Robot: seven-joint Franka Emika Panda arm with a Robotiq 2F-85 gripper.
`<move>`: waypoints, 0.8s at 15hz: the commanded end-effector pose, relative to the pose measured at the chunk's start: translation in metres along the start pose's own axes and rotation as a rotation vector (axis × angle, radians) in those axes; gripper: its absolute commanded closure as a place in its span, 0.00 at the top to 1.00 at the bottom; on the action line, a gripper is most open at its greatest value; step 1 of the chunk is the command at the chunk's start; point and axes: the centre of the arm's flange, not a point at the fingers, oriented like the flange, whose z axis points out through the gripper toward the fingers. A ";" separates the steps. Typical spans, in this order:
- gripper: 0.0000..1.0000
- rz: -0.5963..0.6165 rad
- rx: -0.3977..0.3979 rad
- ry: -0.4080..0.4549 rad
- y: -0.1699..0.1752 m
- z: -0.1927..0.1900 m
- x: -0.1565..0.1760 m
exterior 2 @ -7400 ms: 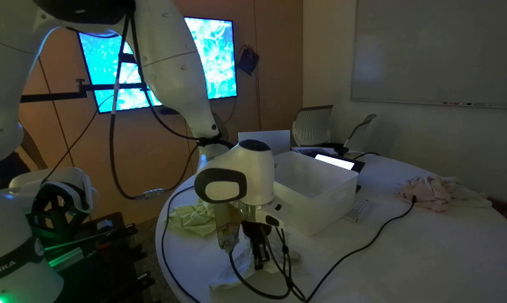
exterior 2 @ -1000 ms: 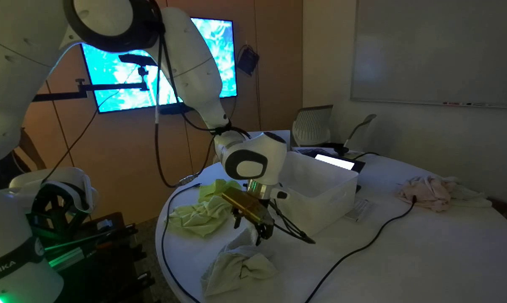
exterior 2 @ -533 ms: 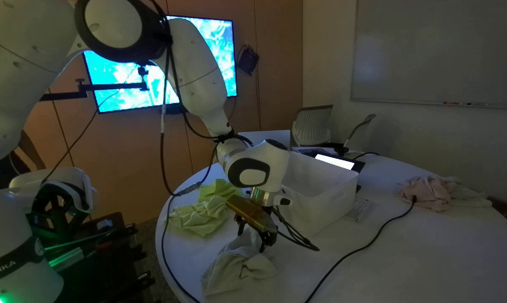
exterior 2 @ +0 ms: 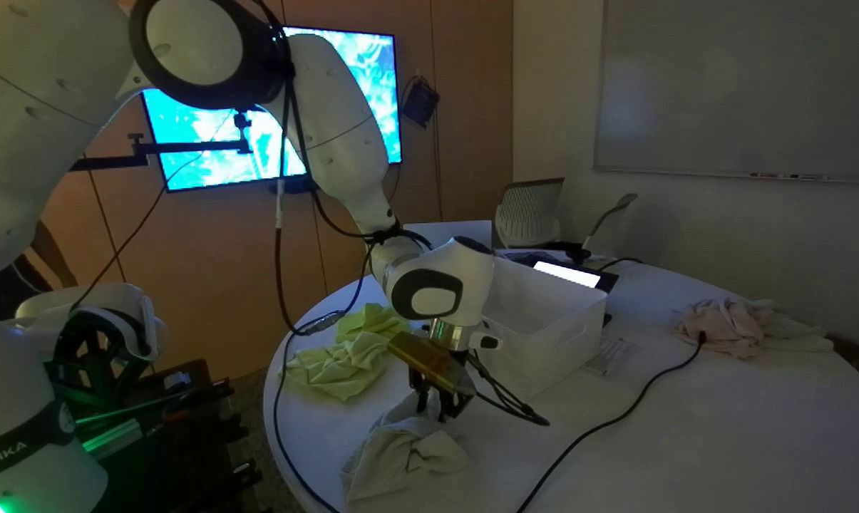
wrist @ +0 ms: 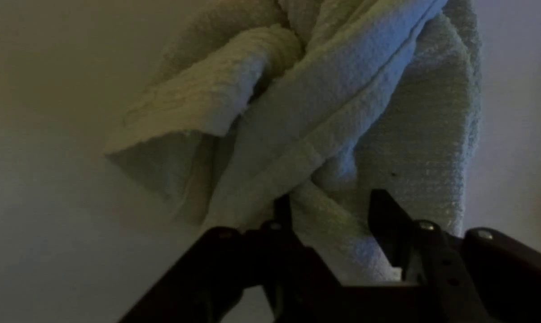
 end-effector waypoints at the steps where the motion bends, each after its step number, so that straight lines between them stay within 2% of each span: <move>1: 0.19 0.020 -0.020 0.017 0.004 -0.021 0.000; 4: 0.01 0.038 -0.025 0.031 0.006 -0.040 -0.005; 8: 0.01 0.048 -0.040 0.060 0.009 -0.068 -0.011; 12: 0.01 0.053 -0.034 0.065 0.010 -0.077 -0.008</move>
